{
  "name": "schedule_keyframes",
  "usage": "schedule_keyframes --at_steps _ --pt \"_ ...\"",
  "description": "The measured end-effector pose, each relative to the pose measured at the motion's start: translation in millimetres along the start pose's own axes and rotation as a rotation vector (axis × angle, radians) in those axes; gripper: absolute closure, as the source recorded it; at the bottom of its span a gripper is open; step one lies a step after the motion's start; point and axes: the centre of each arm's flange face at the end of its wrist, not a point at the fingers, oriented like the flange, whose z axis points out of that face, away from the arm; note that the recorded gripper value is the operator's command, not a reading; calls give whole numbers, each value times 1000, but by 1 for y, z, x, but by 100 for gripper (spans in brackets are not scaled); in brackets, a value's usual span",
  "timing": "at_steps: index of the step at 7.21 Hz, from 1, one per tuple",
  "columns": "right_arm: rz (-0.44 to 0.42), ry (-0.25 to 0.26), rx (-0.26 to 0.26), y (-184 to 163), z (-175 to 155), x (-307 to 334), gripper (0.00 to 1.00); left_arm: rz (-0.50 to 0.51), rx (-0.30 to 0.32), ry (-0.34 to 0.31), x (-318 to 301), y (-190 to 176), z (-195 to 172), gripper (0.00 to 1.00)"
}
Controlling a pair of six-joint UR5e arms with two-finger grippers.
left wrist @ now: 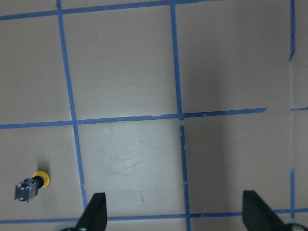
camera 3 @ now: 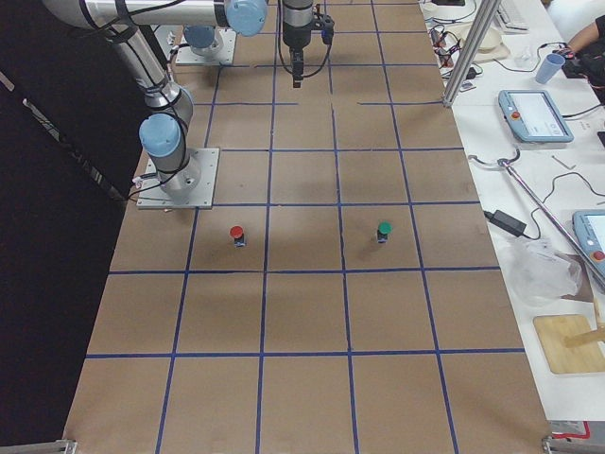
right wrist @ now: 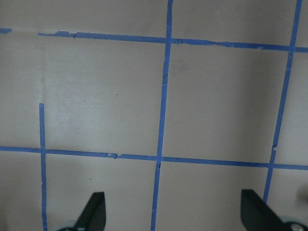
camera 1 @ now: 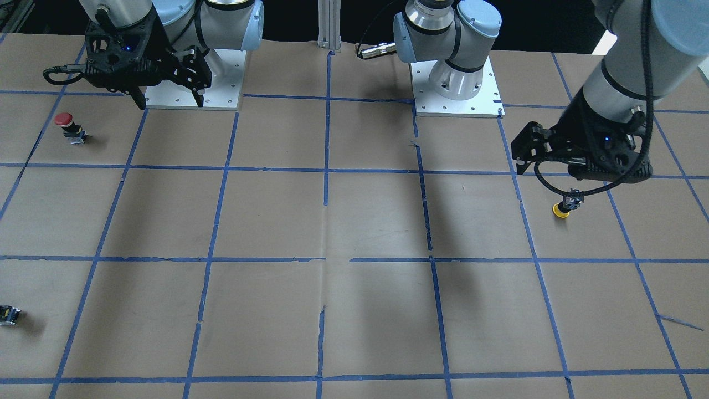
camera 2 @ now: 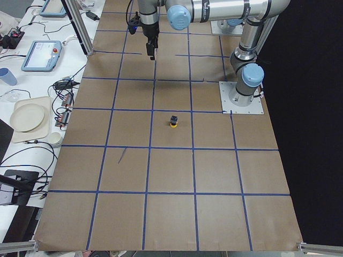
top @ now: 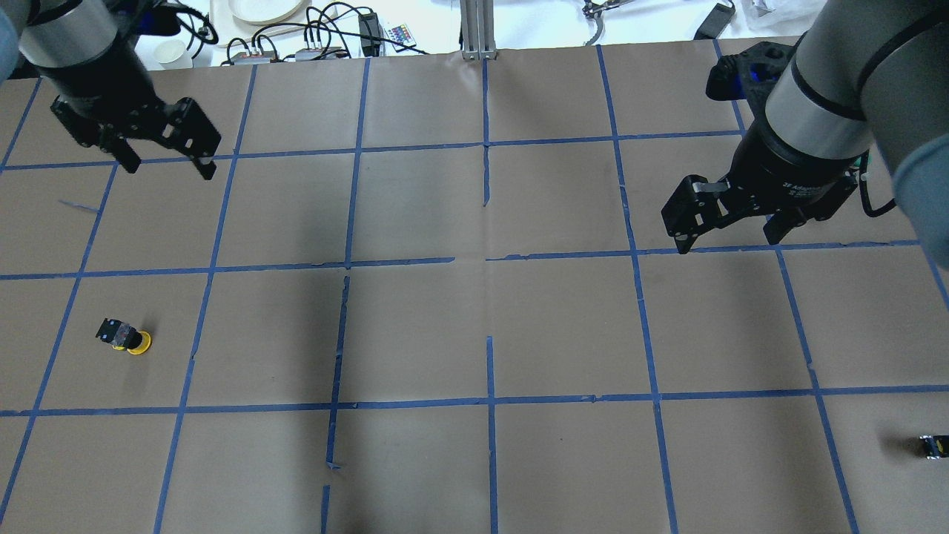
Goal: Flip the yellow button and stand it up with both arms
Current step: 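Lower the left gripper toward the yellow button lying on its side, then grasp the yellow button's base with the left gripper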
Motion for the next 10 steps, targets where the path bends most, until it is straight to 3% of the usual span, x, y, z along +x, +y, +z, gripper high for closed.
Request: schedule_keyframes --at_steps 2,4,7,10 --pt "0 3 0 1 0 0 0 86 -50 38 -77 19 44 1" --pt "0 4 0 1 0 0 0 104 -41 54 -139 45 99 1" --pt "0 -4 1 1 0 -1 0 110 24 7 -160 88 190 1" --pt "1 -1 0 1 0 0 0 120 29 18 -170 112 235 3"
